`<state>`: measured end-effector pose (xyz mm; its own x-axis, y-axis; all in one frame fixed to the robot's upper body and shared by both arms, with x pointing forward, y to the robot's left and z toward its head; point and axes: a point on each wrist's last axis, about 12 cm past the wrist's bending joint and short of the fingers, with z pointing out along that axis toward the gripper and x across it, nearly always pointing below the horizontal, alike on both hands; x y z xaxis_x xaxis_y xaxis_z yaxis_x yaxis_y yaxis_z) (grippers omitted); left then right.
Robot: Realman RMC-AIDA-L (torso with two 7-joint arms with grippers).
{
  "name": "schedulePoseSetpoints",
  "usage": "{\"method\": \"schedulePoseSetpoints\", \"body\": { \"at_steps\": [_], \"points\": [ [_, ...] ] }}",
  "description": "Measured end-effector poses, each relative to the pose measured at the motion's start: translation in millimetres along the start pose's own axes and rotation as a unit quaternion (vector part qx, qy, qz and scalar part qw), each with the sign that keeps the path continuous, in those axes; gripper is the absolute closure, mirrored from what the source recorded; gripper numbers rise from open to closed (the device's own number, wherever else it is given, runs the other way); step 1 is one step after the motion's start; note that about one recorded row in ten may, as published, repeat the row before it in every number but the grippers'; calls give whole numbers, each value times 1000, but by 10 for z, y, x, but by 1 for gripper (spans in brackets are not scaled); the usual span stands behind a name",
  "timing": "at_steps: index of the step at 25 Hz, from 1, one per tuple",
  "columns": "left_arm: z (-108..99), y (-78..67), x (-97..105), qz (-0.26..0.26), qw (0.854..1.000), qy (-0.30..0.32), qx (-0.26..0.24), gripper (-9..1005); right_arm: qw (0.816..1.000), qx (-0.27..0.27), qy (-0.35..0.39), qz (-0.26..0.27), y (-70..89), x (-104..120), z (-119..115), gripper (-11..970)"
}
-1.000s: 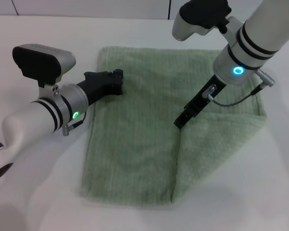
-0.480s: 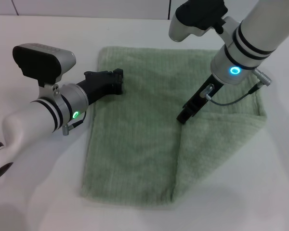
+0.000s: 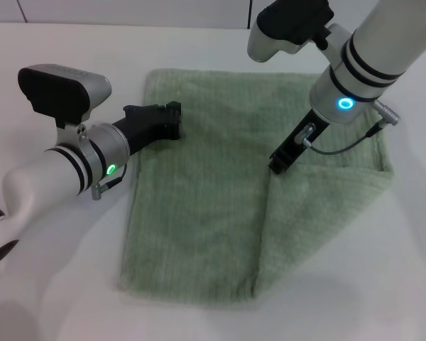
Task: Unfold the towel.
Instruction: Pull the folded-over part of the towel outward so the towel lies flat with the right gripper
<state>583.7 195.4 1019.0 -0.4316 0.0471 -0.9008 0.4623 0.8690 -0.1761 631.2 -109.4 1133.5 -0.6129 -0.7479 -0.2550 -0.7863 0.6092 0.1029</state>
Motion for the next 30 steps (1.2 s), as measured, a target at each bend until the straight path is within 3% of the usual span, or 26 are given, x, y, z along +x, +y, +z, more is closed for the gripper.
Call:
{"method": "schedulePoseSetpoints", "body": {
  "at_steps": [8, 17, 30],
  "points": [
    [-3, 2, 5, 0, 1000, 0, 0, 987, 1000, 1, 8, -10, 22, 3, 6, 906],
    [-11, 10, 13, 1, 1000, 1, -2, 987, 1000, -6, 3, -31, 104, -80, -135, 913],
    [-12, 19, -2, 2, 1000, -2, -2, 987, 994, -16, 58, -87, 307, -84, -418, 911]
  ]
}}
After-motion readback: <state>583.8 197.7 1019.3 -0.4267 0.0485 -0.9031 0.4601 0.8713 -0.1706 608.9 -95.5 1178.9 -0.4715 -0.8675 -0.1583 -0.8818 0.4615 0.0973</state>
